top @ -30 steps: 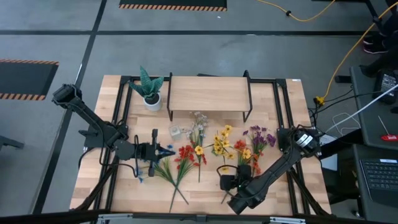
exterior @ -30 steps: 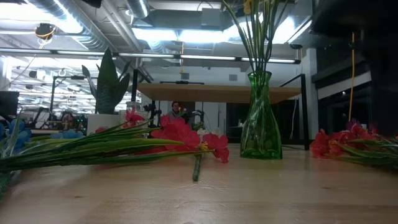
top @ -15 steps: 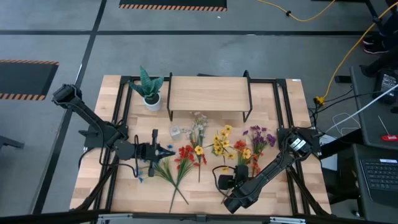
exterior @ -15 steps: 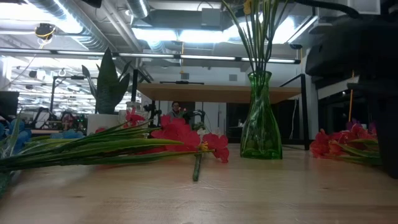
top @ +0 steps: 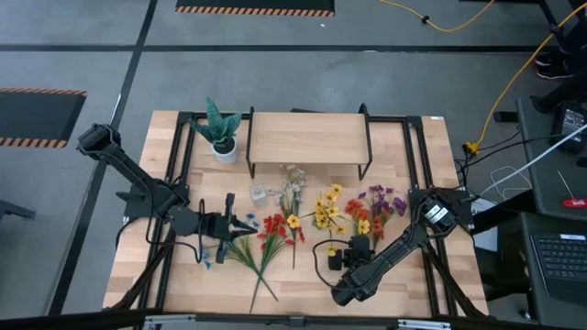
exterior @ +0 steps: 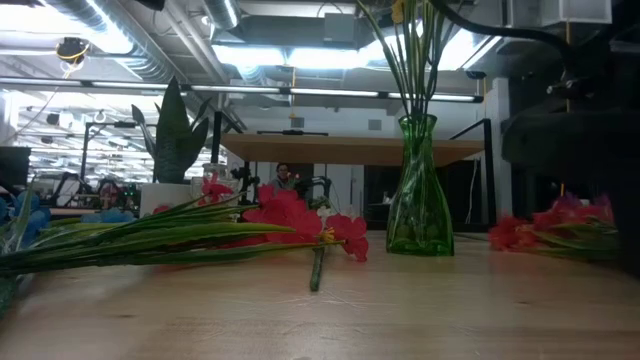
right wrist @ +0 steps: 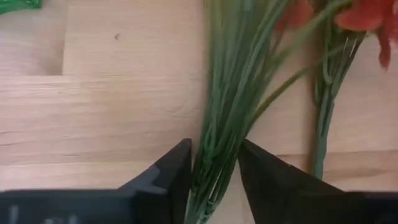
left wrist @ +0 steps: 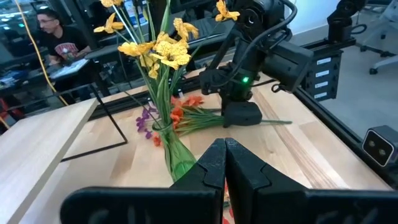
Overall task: Pick and place flowers into a vace then onto a shelf
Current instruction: Put the orange flowers into the green vase
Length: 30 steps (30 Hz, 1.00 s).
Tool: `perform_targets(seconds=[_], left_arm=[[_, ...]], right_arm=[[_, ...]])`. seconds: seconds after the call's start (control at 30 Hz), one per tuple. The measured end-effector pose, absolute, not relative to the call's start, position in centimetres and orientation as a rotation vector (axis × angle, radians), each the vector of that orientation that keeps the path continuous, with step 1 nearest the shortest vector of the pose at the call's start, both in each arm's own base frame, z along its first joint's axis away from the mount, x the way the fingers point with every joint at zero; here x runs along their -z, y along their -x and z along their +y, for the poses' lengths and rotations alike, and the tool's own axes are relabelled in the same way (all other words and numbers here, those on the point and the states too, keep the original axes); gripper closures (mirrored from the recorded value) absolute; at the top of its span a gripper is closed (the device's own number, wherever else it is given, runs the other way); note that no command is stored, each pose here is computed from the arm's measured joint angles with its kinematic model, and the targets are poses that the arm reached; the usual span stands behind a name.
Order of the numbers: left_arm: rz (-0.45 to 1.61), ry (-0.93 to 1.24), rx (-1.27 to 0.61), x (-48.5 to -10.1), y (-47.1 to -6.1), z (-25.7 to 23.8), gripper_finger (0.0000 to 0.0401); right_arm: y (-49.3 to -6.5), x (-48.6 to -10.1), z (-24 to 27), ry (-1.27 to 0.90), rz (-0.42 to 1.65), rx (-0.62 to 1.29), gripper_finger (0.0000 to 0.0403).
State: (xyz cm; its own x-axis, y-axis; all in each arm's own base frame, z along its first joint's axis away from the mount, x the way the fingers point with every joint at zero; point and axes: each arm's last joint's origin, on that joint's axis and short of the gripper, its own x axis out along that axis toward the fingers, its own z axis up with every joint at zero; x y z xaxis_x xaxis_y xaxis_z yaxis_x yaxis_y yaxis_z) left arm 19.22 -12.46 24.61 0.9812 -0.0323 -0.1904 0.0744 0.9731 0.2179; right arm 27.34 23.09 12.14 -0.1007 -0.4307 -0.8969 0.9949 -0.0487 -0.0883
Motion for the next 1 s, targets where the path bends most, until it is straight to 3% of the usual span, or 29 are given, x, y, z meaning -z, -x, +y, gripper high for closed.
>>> perform_targets(seconds=[0.3,0.53,1.0], left_arm=[[0.187,-0.225,0.054,-24.6,-19.2,-12.5,0.0397],[0.187,-0.226,0.053,-24.6,-19.2,-12.5,0.0397],[0.137,-0.191,0.05,-25.2,-19.3,-12.5,0.0397]], right_arm=[[-26.3,-12.6,22.5,-0.71,0.984,1.564,0.0387],[-25.6,-14.3,22.3,-0.663,1.052,1.551,0.039],[-22.2,-23.2,21.3,-0.636,1.071,1.278,0.0391]])
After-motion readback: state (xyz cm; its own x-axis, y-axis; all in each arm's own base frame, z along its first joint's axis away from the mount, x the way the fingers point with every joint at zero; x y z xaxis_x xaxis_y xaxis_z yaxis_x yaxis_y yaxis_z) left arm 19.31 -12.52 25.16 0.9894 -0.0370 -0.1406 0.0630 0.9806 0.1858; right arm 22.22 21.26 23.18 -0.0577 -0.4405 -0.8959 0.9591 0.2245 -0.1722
